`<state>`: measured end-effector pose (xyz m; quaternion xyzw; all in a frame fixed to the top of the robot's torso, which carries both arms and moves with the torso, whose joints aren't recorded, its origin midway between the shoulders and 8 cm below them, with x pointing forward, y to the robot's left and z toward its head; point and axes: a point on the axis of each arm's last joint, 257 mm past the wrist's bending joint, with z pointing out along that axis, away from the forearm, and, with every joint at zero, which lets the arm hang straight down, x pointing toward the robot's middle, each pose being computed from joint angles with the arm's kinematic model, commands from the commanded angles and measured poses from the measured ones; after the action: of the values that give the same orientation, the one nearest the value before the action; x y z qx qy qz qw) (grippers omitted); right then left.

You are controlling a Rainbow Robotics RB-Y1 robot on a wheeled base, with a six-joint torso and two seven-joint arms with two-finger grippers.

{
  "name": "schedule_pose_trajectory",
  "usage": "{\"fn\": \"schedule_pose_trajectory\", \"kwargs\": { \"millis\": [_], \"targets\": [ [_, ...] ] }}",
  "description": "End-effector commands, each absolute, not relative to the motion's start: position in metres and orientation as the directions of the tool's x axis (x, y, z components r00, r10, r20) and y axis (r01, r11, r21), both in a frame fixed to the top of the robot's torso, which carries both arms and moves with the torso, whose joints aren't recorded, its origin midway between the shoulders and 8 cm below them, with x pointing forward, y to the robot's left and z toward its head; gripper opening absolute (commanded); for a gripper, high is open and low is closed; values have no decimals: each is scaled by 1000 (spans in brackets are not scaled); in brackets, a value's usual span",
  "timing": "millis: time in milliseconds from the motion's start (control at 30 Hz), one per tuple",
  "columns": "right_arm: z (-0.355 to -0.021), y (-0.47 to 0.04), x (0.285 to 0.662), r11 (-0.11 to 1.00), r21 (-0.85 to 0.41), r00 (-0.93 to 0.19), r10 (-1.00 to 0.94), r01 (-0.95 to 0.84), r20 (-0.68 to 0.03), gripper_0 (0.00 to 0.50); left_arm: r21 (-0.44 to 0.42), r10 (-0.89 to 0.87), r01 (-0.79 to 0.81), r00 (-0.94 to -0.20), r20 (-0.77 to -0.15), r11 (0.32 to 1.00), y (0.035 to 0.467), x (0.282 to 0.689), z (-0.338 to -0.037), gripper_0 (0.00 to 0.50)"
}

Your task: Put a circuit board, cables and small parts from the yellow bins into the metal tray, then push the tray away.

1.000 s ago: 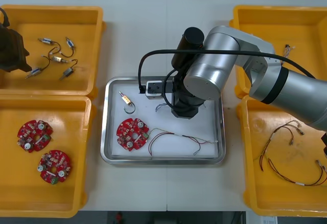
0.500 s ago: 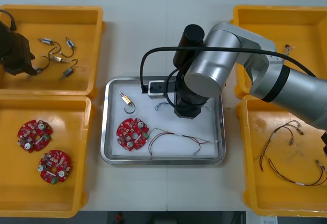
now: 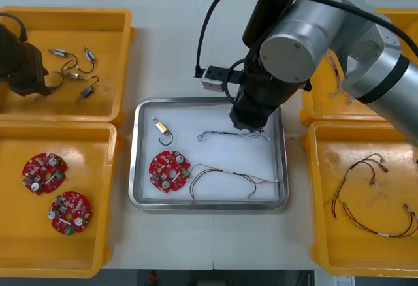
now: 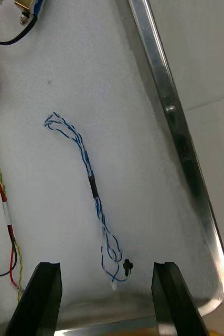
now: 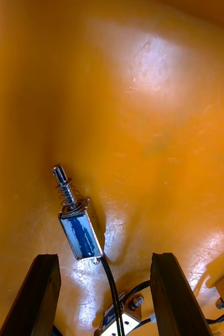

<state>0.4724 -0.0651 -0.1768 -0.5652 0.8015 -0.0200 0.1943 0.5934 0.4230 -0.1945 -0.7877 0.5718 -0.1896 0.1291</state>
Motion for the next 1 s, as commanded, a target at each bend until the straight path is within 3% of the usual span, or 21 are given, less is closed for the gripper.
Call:
{"fn": "schedule_pose_trajectory", "kwargs": {
  "millis": [33, 433, 800, 833, 900, 933, 967, 1000],
  "targets": [
    [-124, -87, 483, 467, -268, -369, -864, -843, -342, 500, -417, -965, -870, 246, 95, -263, 425, 590, -211, 500],
    [-78, -150, 489, 760, -161, -662, -633, -630, -401, 500, -414, -969, -877, 237, 70, -245, 428, 587, -218, 500],
    [-62, -217, 485, 911, -114, -806, -405, -396, -432, 500, -425, -973, -876, 224, 58, -227, 431, 588, -227, 484],
    [-63, -222, 484, 917, -113, -813, -391, -382, -430, 500, -426, -973, -876, 224, 57, -227, 431, 588, -227, 442],
    [-61, -237, 479, 939, -102, -833, -340, -329, -436, 500, -423, -974, -879, 218, 54, -221, 430, 588, -228, 218],
    [-61, -240, 478, 944, -96, -838, -326, -317, -439, 500, -424, -975, -879, 217, 51, -218, 430, 588, -228, 150],
    [-61, -249, 474, 954, -87, -847, -294, -286, -443, 500, -419, -977, -884, 210, 39, -207, 431, 587, -230, 44],
    [-61, -252, 473, 958, -84, -849, -283, -275, -446, 500, -418, -977, -885, 210, 34, -205, 432, 586, -231, 17]
  ]
}}
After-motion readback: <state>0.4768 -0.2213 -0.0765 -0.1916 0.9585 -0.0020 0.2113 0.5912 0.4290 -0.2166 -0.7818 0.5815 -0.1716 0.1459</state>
